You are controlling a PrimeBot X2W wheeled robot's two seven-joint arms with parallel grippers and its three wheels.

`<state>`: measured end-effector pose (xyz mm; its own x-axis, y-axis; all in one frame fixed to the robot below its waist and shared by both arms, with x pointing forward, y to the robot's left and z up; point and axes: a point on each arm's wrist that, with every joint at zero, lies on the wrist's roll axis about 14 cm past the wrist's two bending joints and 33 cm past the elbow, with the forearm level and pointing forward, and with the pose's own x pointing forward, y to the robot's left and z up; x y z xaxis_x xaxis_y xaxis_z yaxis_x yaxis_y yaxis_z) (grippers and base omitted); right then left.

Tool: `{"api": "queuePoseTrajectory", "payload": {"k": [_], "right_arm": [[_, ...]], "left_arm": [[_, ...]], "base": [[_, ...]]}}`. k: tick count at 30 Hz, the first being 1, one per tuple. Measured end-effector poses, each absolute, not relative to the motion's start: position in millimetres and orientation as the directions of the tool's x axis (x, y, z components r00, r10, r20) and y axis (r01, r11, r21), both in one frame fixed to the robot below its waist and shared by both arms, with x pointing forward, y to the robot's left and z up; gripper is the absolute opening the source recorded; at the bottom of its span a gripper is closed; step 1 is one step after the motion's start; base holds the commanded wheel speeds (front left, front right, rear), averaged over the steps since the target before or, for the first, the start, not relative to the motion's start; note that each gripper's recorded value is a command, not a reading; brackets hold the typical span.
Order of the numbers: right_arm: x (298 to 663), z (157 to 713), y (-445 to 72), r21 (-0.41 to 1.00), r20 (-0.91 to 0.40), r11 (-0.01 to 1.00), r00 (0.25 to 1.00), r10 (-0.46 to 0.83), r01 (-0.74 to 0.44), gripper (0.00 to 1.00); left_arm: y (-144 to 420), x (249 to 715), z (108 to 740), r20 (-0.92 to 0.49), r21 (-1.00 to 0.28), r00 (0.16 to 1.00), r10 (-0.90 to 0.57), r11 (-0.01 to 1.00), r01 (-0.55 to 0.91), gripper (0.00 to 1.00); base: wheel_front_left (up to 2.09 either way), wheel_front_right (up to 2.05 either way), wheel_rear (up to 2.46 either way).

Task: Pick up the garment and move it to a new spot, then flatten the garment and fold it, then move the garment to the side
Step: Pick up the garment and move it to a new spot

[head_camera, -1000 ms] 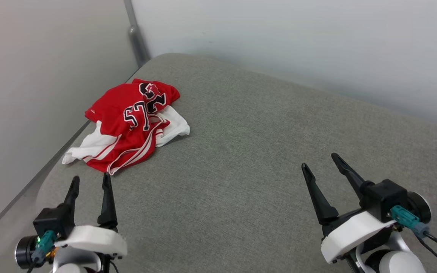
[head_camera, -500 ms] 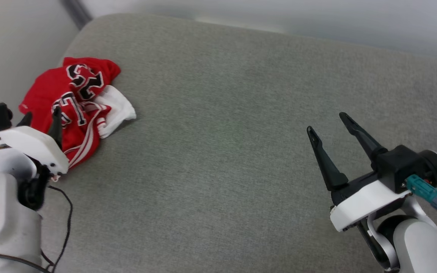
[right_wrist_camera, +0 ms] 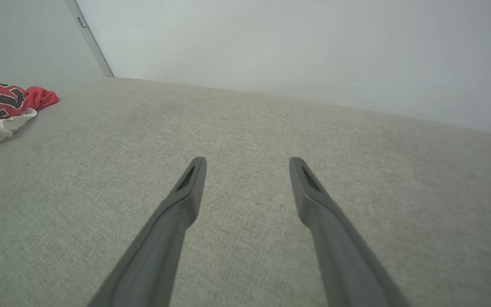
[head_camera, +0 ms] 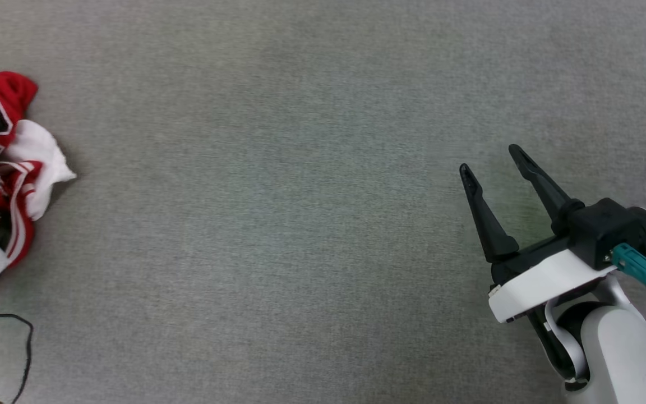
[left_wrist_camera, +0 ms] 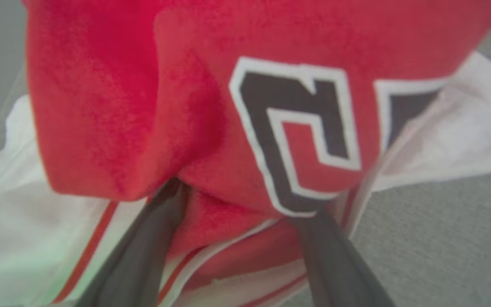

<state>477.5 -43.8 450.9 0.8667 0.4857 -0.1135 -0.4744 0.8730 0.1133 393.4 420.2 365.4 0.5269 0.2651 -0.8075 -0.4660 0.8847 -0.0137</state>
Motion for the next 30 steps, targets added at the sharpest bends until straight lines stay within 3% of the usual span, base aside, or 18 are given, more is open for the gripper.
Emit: {"api": "queuePoseTrajectory", "payload": {"k": [1, 2, 4, 9, 17, 23, 30], "right_arm": [[478, 448, -48, 0.112, -0.121, 0.879, 0.871, 0.476, -0.464, 1.0], [478, 446, -52, 0.111, -0.127, 0.883, 0.875, 0.467, -0.455, 1.0], [479, 444, -57, 0.109, -0.131, 0.89, 0.881, 0.454, -0.443, 1.0], [479, 453, -60, 0.099, -0.114, 0.896, 0.889, 0.443, -0.433, 1.0], [465, 485, -56, 0.09, -0.051, 0.894, 0.895, 0.443, -0.438, 1.0], [445, 511, -62, 0.079, -0.011, 0.907, 0.909, 0.417, -0.415, 1.0], [418, 543, -80, 0.059, 0.045, 0.929, 0.931, 0.363, -0.366, 1.0]], "left_arm": [[421, 392, 362, -0.819, -0.013, 0.51, 0.262, 0.881, -0.473, 1.0], [422, 391, 358, -0.831, -0.017, 0.494, 0.257, 0.875, -0.483, 0.84], [422, 392, 356, -0.834, -0.012, 0.484, 0.264, 0.869, -0.494, 0.0], [430, 396, 371, -0.775, 0.006, 0.539, 0.33, 0.857, -0.515, 0.0], [447, 424, 463, -0.441, 0.035, 0.774, 0.454, 0.871, -0.491, 0.0], [433, 431, 537, -0.175, 0.017, 0.885, 0.431, 0.9, -0.435, 0.0], [388, 429, 594, 0.036, -0.053, 0.941, 0.336, 0.941, -0.334, 0.0]], "base": [[0.0, 0.0, 0.0], [0.0, 0.0, 0.0], [0.0, 0.0, 0.0], [0.0, 0.0, 0.0], [0.0, 0.0, 0.0], [0.0, 0.0, 0.0], [0.0, 0.0, 0.0]]}}
